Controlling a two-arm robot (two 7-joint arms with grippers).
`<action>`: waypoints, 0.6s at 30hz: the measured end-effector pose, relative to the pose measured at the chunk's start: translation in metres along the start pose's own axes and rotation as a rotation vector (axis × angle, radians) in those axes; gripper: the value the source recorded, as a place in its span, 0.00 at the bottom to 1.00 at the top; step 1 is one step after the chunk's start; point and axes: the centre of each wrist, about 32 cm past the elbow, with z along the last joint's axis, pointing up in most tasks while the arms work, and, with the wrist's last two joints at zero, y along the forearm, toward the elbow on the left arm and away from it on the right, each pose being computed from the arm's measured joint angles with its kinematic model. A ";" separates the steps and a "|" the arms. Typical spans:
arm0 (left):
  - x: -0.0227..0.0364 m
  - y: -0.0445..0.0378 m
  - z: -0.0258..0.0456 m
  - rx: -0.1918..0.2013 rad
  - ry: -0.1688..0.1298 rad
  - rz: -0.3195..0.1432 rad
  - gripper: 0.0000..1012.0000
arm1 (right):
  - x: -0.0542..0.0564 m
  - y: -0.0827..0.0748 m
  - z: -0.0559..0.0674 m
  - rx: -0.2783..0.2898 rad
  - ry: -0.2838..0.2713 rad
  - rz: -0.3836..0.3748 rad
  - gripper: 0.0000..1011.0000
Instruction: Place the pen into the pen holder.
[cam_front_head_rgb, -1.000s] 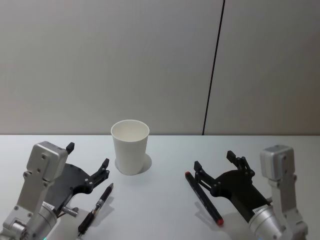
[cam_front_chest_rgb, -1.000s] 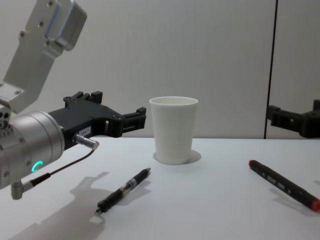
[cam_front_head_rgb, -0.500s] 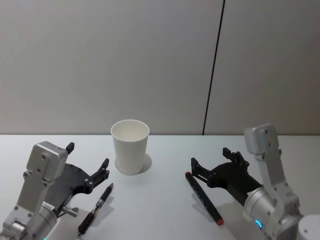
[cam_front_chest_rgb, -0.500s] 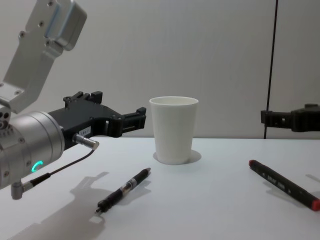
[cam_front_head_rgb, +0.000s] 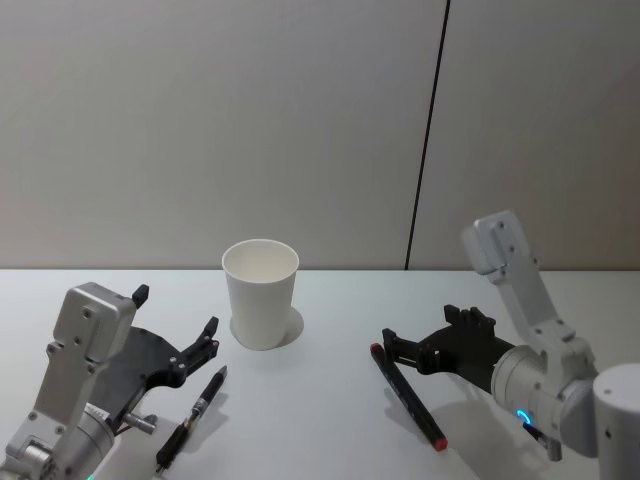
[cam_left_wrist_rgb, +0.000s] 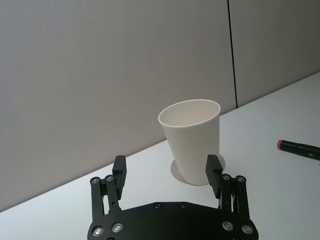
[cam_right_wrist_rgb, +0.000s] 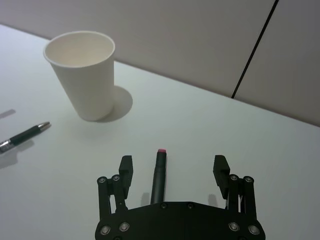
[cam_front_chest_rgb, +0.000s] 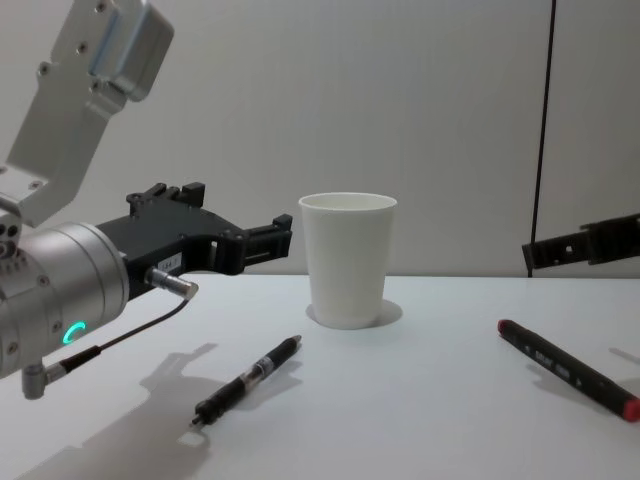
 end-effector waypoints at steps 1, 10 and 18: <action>0.0000 0.0000 0.0000 0.000 0.000 0.000 0.99 | 0.000 0.000 0.002 -0.008 -0.004 0.002 0.99; 0.0000 0.0000 0.0000 0.000 0.000 0.000 0.99 | -0.002 -0.003 0.017 -0.132 -0.037 0.032 0.99; 0.0000 0.0000 0.0000 0.000 0.000 0.000 0.99 | -0.004 0.000 0.021 -0.185 -0.044 0.021 0.99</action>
